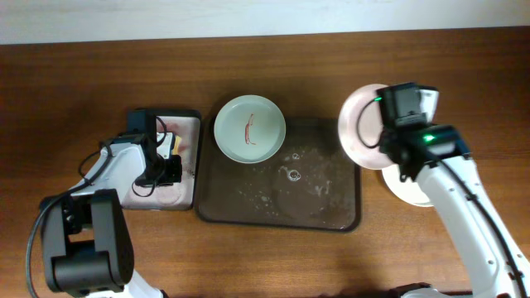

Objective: Clean dirty plates on tray and stack at the side

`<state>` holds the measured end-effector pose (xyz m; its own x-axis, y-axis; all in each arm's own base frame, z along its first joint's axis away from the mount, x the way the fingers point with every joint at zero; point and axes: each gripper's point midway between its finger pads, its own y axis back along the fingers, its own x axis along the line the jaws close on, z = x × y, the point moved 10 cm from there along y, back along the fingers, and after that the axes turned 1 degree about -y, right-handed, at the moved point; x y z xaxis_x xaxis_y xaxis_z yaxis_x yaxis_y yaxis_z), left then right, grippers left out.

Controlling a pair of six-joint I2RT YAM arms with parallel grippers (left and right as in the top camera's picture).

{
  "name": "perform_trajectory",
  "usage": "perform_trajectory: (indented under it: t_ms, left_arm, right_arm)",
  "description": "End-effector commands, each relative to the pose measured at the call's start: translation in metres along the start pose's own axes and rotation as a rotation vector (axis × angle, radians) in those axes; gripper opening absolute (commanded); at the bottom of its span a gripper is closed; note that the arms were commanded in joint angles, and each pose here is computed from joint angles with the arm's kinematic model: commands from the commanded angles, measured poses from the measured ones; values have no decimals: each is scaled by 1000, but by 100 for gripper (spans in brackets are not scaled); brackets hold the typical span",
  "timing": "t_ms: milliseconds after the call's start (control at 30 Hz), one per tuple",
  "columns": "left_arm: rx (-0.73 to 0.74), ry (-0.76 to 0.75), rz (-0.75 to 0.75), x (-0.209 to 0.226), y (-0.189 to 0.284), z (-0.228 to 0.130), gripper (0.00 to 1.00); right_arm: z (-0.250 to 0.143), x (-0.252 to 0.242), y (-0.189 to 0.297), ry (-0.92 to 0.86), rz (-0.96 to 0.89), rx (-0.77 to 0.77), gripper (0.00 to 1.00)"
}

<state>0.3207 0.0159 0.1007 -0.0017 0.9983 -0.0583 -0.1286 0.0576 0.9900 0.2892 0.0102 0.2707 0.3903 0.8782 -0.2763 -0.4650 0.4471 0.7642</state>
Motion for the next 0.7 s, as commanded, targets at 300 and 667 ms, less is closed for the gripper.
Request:
perform_trajectory:
  t_ms: [300, 667]
  left_arm:
    - [-206, -11, 27, -2, 60, 4, 86]
    - [-331, 134, 91, 5, 62, 22, 87]
  right_arm:
    - [-9, -108, -53, -440, -3, 290, 4]
    - [-31, -117, -108, -475, 29, 531, 4]
